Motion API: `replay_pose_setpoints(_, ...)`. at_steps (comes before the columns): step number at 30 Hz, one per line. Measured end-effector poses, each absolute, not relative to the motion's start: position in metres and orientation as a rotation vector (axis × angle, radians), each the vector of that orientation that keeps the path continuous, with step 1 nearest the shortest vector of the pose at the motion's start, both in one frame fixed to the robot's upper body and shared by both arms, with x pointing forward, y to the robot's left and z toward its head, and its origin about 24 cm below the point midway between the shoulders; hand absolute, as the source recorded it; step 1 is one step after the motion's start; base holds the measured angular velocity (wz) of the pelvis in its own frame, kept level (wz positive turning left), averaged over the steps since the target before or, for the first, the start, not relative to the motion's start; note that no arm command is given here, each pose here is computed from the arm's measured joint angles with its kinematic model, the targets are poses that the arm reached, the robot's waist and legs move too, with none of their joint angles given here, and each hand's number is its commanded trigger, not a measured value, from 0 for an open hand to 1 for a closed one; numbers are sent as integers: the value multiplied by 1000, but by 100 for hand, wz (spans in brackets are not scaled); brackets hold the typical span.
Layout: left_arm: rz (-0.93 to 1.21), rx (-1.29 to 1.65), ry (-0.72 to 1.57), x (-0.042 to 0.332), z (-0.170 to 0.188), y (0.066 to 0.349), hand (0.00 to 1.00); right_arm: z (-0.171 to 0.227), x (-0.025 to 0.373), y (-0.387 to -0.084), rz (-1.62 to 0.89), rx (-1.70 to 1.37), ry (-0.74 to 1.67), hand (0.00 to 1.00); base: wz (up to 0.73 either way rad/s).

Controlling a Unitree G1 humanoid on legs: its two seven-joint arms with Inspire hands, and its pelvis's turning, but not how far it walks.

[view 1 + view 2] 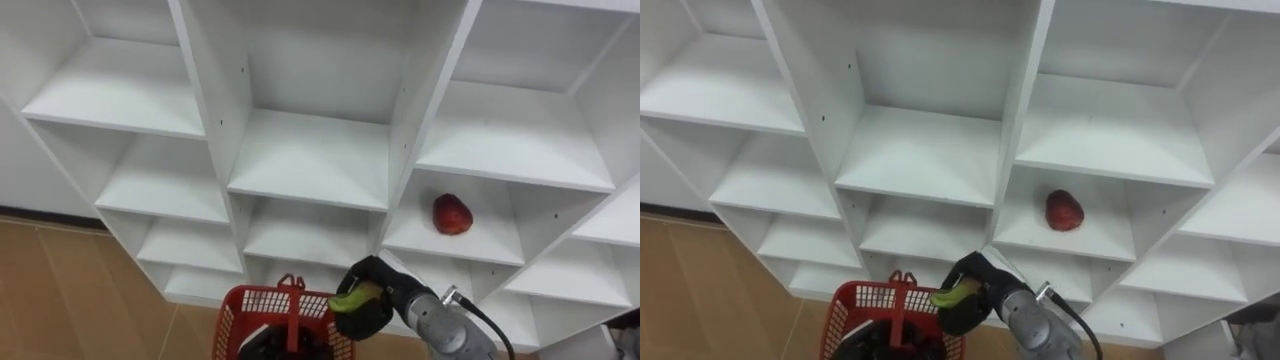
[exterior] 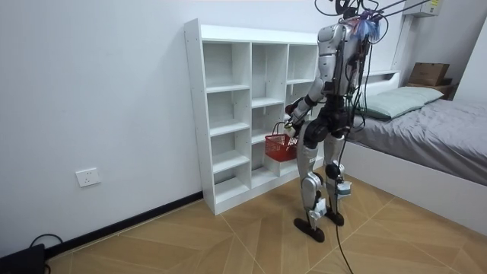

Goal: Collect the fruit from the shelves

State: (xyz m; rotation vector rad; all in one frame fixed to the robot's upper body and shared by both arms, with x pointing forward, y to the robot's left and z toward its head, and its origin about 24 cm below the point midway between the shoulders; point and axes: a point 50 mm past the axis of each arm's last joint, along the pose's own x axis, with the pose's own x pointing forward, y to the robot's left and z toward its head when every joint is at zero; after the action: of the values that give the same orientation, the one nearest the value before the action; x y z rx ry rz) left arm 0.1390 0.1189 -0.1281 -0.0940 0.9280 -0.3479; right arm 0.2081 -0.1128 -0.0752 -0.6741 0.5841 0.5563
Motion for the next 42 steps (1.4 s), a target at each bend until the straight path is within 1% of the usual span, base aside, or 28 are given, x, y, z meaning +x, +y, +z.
replay_pose_setpoints(11,-363,-95,931,138,-128,117,100,-75,208,-111,560,-682,581,100,1)
replay_pose_setpoints(24,-364,-80,935,137,-129,122,100,-78,204,-102,599,-683,581,100,0)
replay_pose_setpoints(33,-369,-78,936,137,-129,122,100,-78,204,-102,599,-683,582,100,0)
replay_pose_setpoints(34,-369,-78,936,137,-129,122,100,-78,204,-102,599,-683,582,98,0)
replay_pose_setpoints(37,-370,-77,936,137,-129,122,100,-78,204,-102,599,-685,582,81,0)
replay_pose_setpoints(38,-372,-76,936,137,-129,122,100,-78,204,-102,599,-687,582,77,0)
replay_pose_setpoints(39,-378,-68,934,137,-129,122,100,-78,204,-102,599,-689,583,65,0)
replay_pose_setpoints(40,-382,-63,933,137,-128,122,100,-78,204,-103,599,-690,583,58,3)
replay_pose_setpoints(41,-388,-65,931,137,-128,122,100,-78,204,-103,598,-690,584,54,7)
replay_pose_setpoints(42,-396,-69,925,138,-127,122,100,-78,204,-103,597,-690,584,42,9)
